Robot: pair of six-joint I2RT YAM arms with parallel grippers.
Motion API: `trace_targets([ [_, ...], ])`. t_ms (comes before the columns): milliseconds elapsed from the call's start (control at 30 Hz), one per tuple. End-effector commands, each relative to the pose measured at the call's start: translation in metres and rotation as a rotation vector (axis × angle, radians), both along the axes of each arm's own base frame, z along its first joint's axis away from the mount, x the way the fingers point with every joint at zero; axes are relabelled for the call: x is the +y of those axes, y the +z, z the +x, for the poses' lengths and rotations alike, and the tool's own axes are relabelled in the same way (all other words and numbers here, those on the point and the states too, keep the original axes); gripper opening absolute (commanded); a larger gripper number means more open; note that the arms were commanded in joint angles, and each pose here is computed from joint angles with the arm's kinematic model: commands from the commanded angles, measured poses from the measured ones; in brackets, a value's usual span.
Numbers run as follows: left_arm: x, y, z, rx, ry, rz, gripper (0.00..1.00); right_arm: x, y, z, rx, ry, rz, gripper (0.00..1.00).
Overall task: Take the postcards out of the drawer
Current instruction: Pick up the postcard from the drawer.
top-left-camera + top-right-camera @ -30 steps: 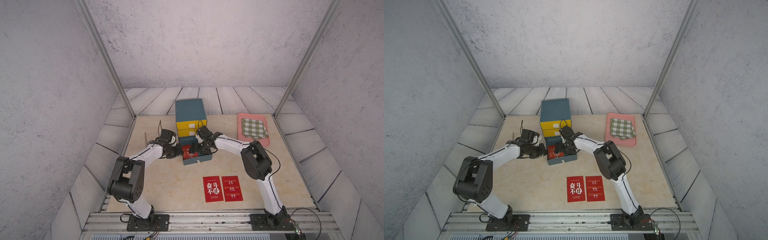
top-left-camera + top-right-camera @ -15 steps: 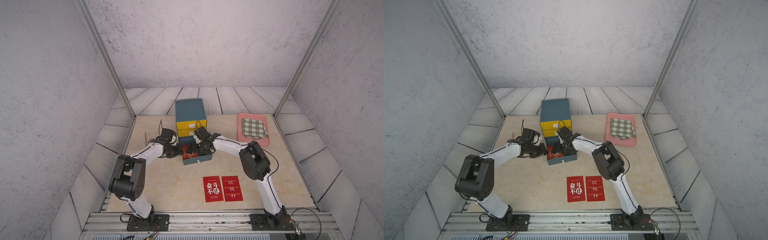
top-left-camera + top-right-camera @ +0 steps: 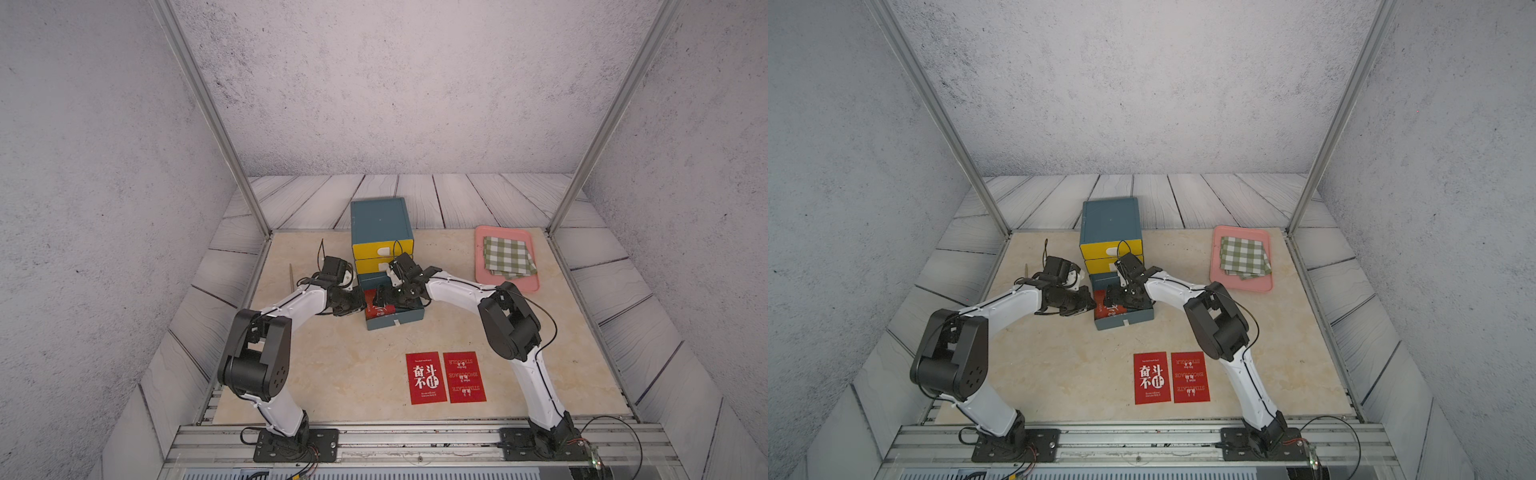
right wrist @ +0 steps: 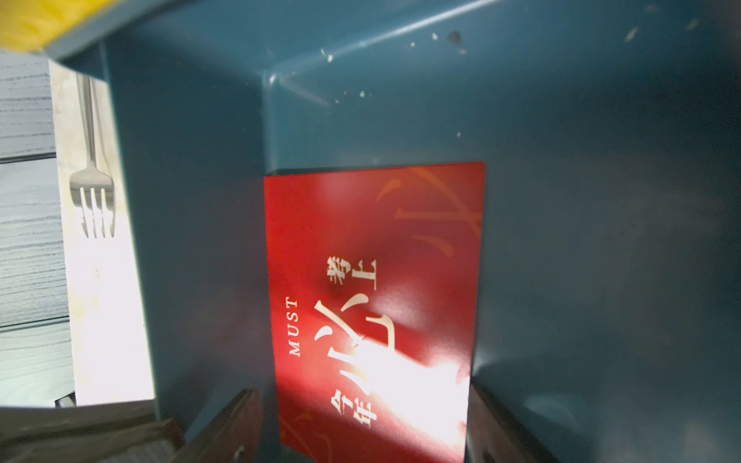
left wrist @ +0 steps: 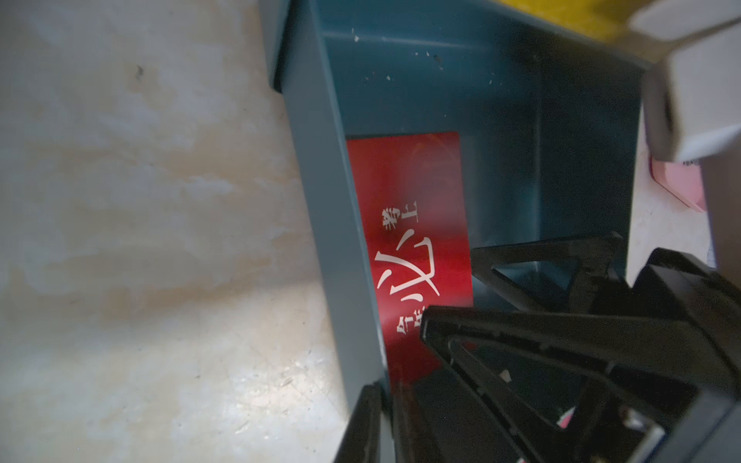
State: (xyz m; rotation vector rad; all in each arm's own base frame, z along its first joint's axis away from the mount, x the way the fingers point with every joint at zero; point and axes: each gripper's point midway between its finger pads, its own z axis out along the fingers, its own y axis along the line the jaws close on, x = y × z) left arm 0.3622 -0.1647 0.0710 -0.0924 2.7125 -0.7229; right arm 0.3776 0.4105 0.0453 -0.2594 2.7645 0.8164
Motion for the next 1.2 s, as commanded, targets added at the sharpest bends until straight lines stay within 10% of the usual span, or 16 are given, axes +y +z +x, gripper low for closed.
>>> trace_targets([
  [0,-0.008,0.002,0.003,-0.019,-0.038,0.001,0.12,-0.018,-0.03,-0.011,0.057,-0.011,-0.108,0.84],
  [1167,-0.019,0.007,0.008,-0.023,-0.082,-0.026,0.08,0.0,-0.058,-0.022,0.101,0.022,-0.043,0.83],
])
